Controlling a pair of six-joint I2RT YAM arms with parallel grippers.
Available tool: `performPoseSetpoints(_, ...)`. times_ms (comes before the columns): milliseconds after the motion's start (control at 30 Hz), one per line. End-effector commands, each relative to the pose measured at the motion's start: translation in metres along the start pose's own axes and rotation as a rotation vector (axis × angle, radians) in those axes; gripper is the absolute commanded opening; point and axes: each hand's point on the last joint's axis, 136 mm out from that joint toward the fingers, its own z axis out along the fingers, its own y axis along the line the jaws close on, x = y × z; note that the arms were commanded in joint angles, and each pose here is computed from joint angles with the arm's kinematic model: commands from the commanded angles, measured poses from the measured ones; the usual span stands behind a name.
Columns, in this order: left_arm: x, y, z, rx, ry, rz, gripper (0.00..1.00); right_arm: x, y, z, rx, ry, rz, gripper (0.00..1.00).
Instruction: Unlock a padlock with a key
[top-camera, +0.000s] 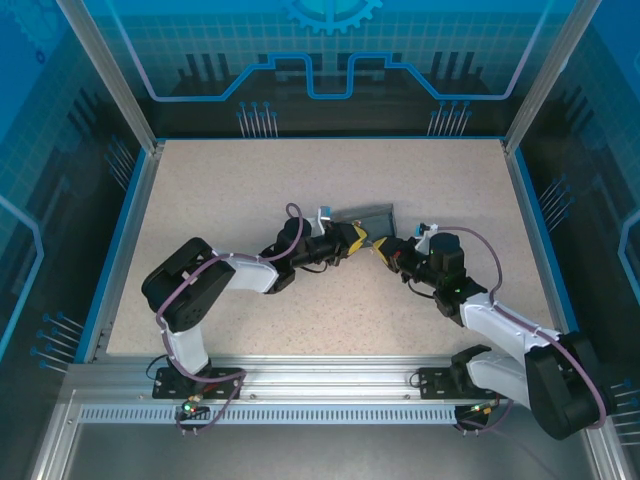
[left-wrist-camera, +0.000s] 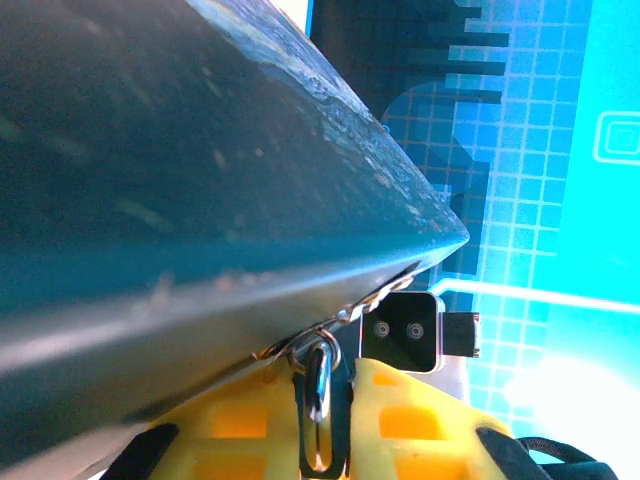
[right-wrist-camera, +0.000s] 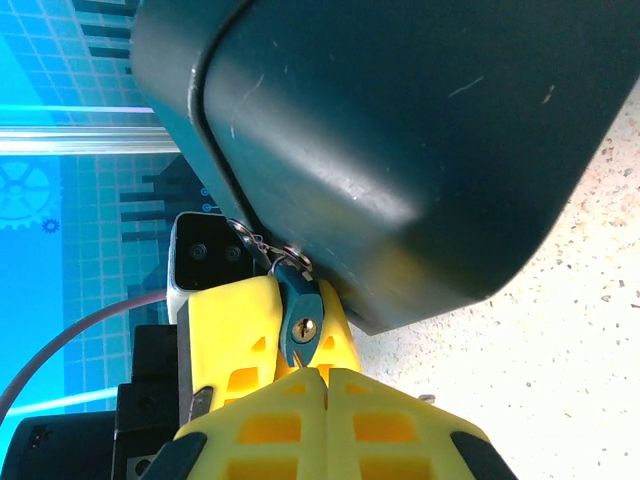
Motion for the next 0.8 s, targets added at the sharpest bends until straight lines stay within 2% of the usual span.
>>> performPoseSetpoints(0,0.004,-0.038,0.004,0.12,0.025,0.036,0.0,-0.001,0.004,0.004,0.0,-0.004,-0.02,0.0)
performPoseSetpoints(767,0.008,-0.035,0.006,0.118,0.035,0.031,0.0,-0.004,0.015,0.006,-0.017,-0.005,-0.028,0.0)
